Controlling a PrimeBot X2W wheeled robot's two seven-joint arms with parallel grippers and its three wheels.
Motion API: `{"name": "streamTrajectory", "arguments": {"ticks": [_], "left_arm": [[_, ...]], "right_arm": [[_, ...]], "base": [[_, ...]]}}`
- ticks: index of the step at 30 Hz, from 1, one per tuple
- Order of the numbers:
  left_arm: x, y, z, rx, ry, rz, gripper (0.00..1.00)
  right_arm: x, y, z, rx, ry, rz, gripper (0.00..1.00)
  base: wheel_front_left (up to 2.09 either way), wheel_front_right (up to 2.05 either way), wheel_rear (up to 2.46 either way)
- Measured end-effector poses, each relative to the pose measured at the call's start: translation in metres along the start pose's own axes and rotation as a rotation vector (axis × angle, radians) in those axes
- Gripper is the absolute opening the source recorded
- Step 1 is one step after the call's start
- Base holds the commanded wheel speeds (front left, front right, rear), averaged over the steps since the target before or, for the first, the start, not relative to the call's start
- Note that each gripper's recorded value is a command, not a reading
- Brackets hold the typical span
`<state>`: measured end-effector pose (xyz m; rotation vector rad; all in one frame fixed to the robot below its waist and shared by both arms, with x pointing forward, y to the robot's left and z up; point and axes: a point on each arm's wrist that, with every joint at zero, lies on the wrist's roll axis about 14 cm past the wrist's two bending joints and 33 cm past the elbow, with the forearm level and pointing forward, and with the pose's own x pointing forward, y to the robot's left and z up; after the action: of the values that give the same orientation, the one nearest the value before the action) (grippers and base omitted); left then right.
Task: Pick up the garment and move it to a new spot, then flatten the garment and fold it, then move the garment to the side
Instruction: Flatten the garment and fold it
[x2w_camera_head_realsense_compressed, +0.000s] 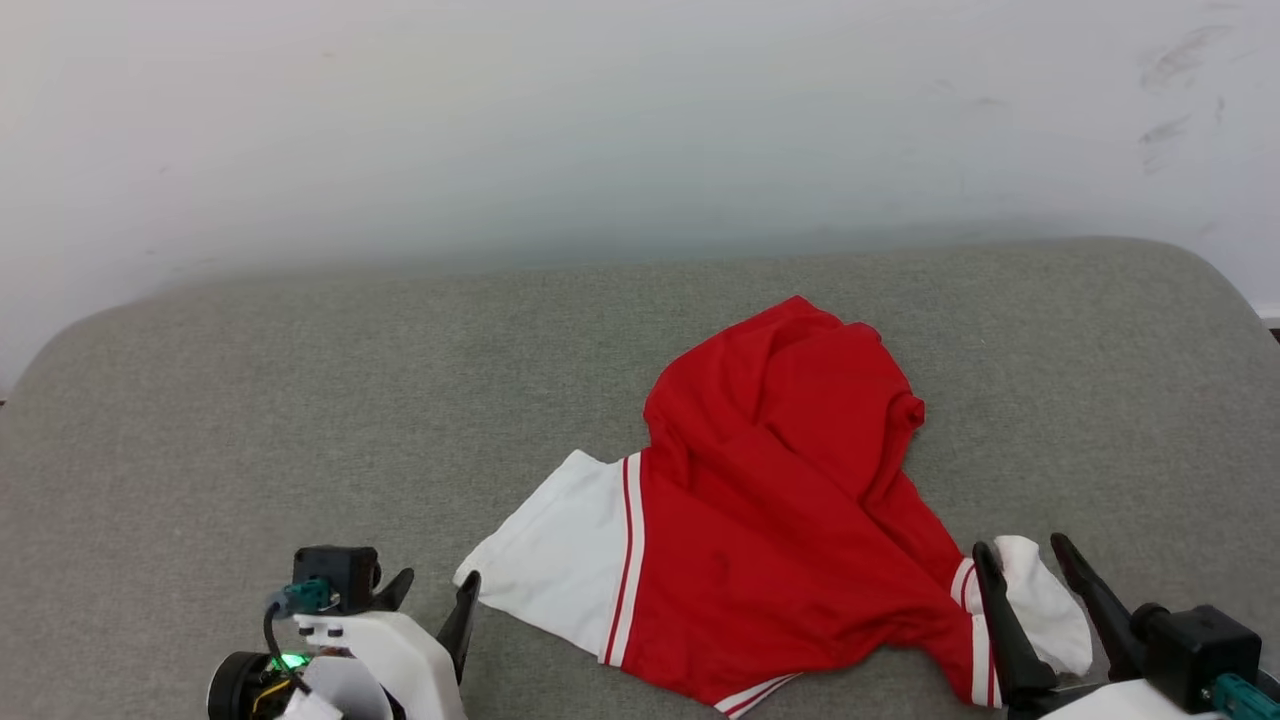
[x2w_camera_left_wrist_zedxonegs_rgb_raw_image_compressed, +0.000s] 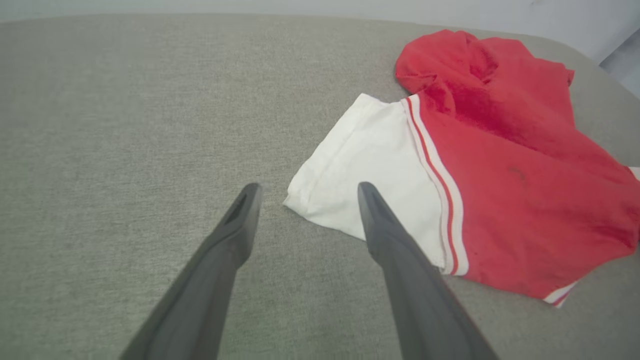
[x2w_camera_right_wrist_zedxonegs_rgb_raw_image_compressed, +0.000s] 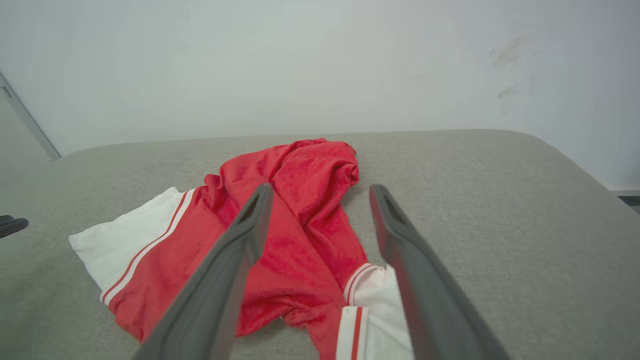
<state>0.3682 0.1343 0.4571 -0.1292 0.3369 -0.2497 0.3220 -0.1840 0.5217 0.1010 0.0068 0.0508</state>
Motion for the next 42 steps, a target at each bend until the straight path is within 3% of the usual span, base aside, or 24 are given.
{"name": "streamTrajectory", "arguments": {"ticks": [5, 22, 23, 24, 25, 34, 42], "left_arm": [[0.012, 0.001, -0.024, -0.002, 0.217, -0.03, 1.0], [0.051, -0.004, -0.083, 0.03, 0.687, -0.146, 1.0], [0.052, -0.005, -0.085, 0.043, 0.714, -0.156, 0.46], [0.052, -0.005, -0.085, 0.044, 0.719, -0.159, 0.05], [0.052, -0.005, -0.085, 0.046, 0.72, -0.16, 0.0], [0.051, -0.007, -0.073, 0.018, 0.554, -0.121, 0.0], [0.038, 0.003, -0.043, 0.005, 0.38, -0.059, 0.0]], "right_arm": [[-0.005, -0.003, -0.004, 0.03, 0.021, -0.016, 1.0], [0.014, -0.025, -0.035, 0.072, 0.111, -0.087, 1.0], [0.014, -0.026, -0.037, 0.074, 0.117, -0.092, 1.0], [0.014, -0.027, -0.038, 0.078, 0.12, -0.094, 1.0], [0.014, -0.027, -0.04, 0.082, 0.124, -0.095, 1.0], [0.003, -0.055, -0.057, 0.13, 0.21, -0.182, 1.0], [-0.024, -0.099, -0.103, 0.133, 0.528, -0.26, 1.0]], "base": [[0.0, 0.0, 0.0], [0.0, 0.0, 0.0], [0.0, 0.0, 0.0], [0.0, 0.0, 0.0], [0.0, 0.0, 0.0], [0.0, 0.0, 0.0], [0.0, 0.0, 0.0]]}}
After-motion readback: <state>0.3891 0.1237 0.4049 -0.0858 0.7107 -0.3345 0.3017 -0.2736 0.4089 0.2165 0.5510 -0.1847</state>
